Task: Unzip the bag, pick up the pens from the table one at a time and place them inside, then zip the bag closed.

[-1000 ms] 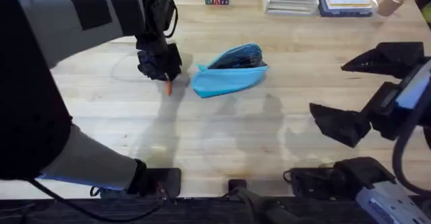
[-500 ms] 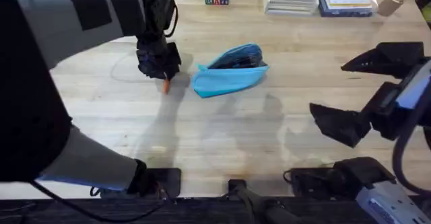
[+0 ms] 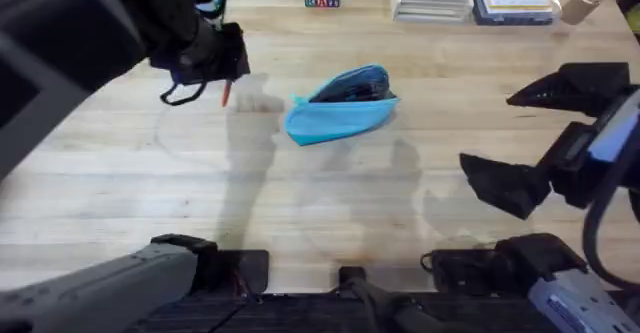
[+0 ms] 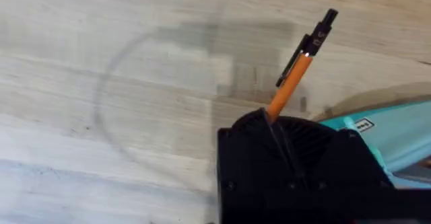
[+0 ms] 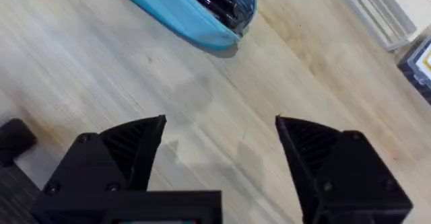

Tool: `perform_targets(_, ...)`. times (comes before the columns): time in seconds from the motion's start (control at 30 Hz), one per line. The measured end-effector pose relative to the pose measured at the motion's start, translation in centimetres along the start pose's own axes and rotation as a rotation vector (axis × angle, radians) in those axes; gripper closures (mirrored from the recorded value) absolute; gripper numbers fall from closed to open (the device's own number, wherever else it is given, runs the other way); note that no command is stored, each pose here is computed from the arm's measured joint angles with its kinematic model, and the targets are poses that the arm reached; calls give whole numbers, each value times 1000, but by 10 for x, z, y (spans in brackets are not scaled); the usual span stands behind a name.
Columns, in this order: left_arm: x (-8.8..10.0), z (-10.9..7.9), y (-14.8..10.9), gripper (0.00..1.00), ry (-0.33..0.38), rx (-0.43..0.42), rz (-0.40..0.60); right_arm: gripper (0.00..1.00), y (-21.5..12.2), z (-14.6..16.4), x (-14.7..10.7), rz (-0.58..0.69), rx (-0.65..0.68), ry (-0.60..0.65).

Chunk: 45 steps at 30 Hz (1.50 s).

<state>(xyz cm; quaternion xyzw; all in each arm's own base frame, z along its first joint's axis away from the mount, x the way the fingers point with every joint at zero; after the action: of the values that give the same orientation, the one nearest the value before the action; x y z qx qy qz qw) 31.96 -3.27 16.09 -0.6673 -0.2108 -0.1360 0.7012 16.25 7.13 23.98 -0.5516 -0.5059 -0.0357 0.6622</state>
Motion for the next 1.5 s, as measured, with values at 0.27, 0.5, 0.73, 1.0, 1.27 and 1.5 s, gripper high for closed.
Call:
perform_targets(0.27,13,-17,-55,958,155,-165,-175,5,0,0,0,0,0,0)
perform_targets(0.5,13,-59,-73,958,319,-422,-225,5,0,0,0,0,0,0)
perform_targets(0.73,17,-91,-90,958,460,-567,-309,4,0,0,0,0,0,0)
perform_targets(1.0,19,-131,-112,958,612,-666,-425,4,0,0,0,0,0,0)
perform_targets(1.27,14,-150,-122,958,690,-704,-462,5,0,0,0,0,0,0)
perform_targets(1.5,7,-162,-111,958,736,-720,-429,5,0,0,0,0,0,0)
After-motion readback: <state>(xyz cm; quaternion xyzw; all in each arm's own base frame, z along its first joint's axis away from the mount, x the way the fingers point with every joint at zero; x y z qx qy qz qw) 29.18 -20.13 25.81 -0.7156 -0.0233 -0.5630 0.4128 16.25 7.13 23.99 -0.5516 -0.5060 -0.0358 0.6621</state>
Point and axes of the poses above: each hand's point on the last joint's axis, 136 mm out from that joint toward the fingers, its own y axis out along the fingers, its own z axis along the line the jaws close on, x = y × z, the point moved 1 cm from there along -y, back along the fingers, and after that the axes turned 7 degrees about y, right-handed, at the moved point
